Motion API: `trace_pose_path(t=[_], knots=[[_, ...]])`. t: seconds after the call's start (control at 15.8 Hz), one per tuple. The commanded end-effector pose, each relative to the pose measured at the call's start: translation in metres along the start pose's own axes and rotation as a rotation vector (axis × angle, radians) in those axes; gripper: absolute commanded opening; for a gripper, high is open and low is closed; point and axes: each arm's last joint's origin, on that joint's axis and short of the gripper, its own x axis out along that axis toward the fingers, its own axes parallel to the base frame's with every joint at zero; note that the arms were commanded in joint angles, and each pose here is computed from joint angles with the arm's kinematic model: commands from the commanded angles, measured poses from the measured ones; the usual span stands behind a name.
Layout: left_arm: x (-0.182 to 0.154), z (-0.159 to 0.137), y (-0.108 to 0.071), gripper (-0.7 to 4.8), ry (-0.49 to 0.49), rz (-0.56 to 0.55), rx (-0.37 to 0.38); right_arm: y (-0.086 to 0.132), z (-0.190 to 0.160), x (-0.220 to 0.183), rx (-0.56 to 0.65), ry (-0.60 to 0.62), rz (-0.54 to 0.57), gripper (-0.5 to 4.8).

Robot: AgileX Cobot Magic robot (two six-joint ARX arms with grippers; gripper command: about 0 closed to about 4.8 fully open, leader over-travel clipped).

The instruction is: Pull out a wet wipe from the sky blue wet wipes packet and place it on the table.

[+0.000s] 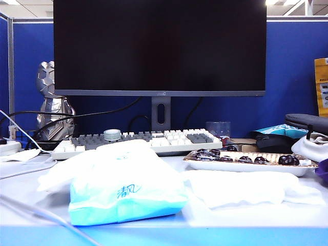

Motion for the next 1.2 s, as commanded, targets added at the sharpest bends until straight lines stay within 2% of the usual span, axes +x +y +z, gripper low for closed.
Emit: trace_pose_path(t=[0.06, 0.25, 0.32, 0.44, 0.57, 0.7, 0.82, 1.2], knots=[[0.0, 0.001, 0.0, -0.03, -0.01, 0.0, 0.002, -0.005, -0.018, 0.003, 0.011, 0.038, -0.052, -0.01], [0.0, 0.001, 0.0, -0.03, -0.01, 0.0, 0.002, -0.009, -0.045, 0.006, 0.076, 0.133, -0.095, -0.01], [0.0, 0.001, 0.0, -0.03, -0.01, 0.0, 0.002, -0.009, -0.052, 0.004, 0.087, 0.212, -0.106, -0.01], [0.0, 0.001, 0.0, -0.03, -0.009, 0.0, 0.002, -0.009, -0.056, 0.003, 0.09, 0.249, -0.105, -0.01], [0.0, 0.001, 0.0, -0.03, -0.01, 0.0, 0.002, -0.009, -0.056, 0.003, 0.088, 0.25, -0.104, -0.01], [0.0, 0.001, 0.0, -0.03, -0.01, 0.0, 0.002, -0.009, -0.056, 0.003, 0.009, 0.254, -0.093, -0.01], [0.0, 0.001, 0.0, -0.03, -0.01, 0.0, 0.002, -0.009, -0.056, 0.003, 0.048, 0.252, -0.098, -0.01], [0.0, 0.001, 0.0, -0.03, -0.009, 0.0, 0.002, -0.009, -0.055, 0.004, 0.047, 0.245, -0.098, -0.01]])
